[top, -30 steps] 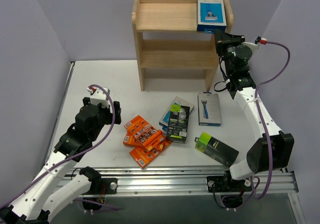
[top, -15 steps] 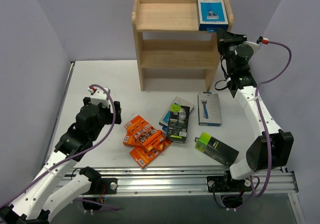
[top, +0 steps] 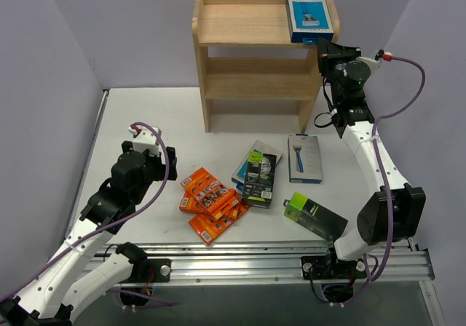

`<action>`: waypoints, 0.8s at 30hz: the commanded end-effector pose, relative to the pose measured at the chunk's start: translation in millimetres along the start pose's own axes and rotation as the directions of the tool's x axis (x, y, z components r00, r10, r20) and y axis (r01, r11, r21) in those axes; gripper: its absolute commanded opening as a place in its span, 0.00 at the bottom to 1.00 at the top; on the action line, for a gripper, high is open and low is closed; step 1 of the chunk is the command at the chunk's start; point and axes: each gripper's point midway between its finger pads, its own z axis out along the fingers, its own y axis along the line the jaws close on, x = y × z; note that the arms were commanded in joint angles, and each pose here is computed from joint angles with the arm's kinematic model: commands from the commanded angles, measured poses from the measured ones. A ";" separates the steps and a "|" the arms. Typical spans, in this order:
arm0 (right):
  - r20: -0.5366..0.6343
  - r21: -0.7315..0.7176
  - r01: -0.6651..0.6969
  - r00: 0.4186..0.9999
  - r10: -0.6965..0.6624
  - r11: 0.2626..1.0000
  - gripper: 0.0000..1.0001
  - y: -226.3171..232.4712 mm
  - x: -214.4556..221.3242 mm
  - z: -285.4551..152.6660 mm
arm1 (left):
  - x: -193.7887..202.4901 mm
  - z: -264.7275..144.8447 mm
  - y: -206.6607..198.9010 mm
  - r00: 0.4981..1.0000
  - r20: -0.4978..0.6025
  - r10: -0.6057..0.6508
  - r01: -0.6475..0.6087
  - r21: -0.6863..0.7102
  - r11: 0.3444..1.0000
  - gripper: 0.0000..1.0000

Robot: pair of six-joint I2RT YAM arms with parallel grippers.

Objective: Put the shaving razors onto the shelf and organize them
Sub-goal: Place the shaving razor onto shelf

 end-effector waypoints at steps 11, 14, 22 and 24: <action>0.016 -0.058 0.009 1.000 -0.008 0.998 0.00 18.8 -7.2 12.3 | -8.3 1.8 0.2 0.999 0.034 -0.010 0.010 -0.011 1.000 0.94; 0.014 -0.056 0.009 1.000 -0.008 0.998 0.06 17.8 -6.7 12.2 | -8.3 1.8 0.4 0.999 0.035 -0.010 0.010 -0.012 1.000 0.94; 0.014 -0.061 0.018 1.000 -0.017 0.998 0.35 20.0 -7.6 7.5 | -8.4 1.8 0.8 0.999 0.035 -0.008 0.009 -0.014 1.000 0.94; 0.017 -0.062 0.022 1.000 -0.021 0.998 0.38 20.8 -8.3 6.0 | -8.0 1.8 0.8 0.999 0.033 -0.009 0.010 -0.014 1.000 0.94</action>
